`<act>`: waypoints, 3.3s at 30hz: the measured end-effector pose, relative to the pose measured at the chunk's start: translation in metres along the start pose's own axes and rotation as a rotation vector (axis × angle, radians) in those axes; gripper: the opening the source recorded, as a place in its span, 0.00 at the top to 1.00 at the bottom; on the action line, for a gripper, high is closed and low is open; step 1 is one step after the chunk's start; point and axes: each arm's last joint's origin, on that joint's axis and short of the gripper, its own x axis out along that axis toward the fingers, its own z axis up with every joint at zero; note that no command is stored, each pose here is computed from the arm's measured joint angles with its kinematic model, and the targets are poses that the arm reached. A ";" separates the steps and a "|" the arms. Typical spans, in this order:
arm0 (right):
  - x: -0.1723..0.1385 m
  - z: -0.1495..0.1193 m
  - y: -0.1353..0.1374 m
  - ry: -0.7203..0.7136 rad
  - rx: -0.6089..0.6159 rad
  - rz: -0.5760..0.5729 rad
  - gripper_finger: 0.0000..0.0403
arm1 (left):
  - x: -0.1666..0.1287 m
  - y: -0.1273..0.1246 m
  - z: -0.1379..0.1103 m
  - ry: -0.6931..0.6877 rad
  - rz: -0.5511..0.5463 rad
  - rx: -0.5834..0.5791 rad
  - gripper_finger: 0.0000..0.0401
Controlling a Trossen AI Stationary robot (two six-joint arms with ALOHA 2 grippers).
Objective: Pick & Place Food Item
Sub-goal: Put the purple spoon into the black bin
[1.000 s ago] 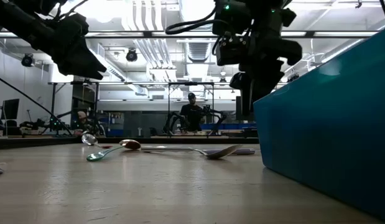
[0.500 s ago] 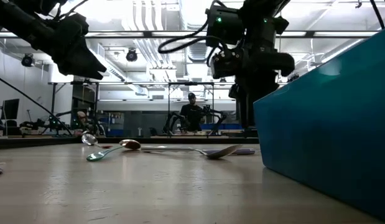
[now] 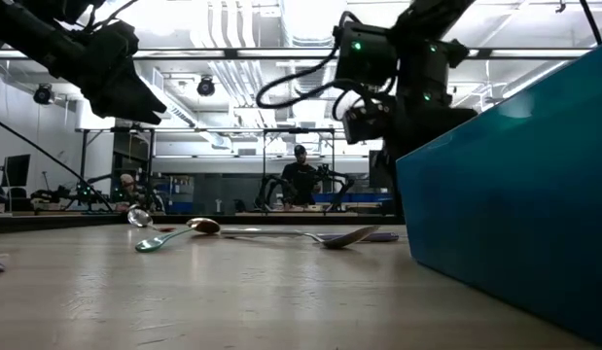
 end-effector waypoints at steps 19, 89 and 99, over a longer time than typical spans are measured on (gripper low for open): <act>0.017 -0.009 -0.001 -0.051 -0.005 -0.006 0.54 | 0.000 0.000 0.000 0.000 0.000 0.000 0.26; -0.015 0.012 0.003 -0.024 -0.049 -0.030 0.95 | 0.000 0.000 0.000 0.000 0.000 0.000 0.26; -0.066 0.031 0.008 -0.035 -0.094 -0.055 0.95 | 0.000 0.000 0.000 0.000 0.000 0.000 0.26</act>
